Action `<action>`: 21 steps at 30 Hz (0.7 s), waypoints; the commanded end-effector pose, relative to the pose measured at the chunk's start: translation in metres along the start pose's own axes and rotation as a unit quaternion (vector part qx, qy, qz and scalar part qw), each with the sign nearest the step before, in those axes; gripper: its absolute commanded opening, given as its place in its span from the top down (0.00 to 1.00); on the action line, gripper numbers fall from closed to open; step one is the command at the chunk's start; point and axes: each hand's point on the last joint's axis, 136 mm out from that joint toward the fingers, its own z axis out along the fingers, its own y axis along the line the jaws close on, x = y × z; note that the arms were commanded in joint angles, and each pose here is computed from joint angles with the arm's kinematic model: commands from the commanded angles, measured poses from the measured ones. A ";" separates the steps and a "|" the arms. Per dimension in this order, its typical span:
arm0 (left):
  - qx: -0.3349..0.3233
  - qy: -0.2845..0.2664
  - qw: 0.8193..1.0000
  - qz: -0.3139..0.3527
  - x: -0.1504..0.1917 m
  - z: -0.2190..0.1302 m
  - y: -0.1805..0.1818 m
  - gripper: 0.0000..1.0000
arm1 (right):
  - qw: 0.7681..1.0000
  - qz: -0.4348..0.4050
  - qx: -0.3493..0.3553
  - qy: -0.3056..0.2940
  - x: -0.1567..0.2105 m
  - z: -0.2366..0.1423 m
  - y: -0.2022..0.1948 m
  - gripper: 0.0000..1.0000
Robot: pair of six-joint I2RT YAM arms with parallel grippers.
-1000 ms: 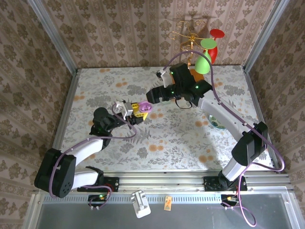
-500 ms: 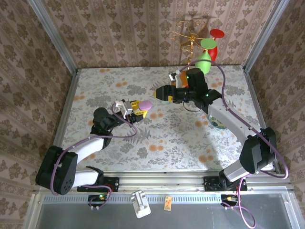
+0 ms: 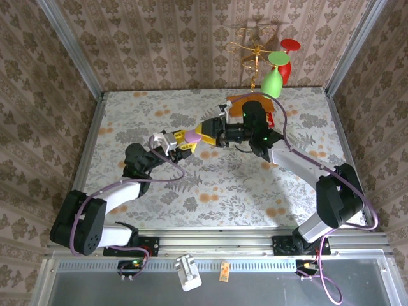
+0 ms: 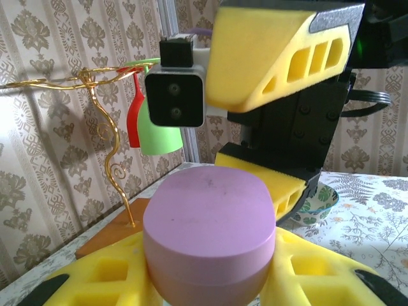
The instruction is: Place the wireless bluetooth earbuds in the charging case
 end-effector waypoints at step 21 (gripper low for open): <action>-0.039 0.026 0.999 -0.002 0.008 -0.008 0.007 0.34 | 0.998 0.019 0.046 -0.043 -0.018 -0.020 -0.042 0.76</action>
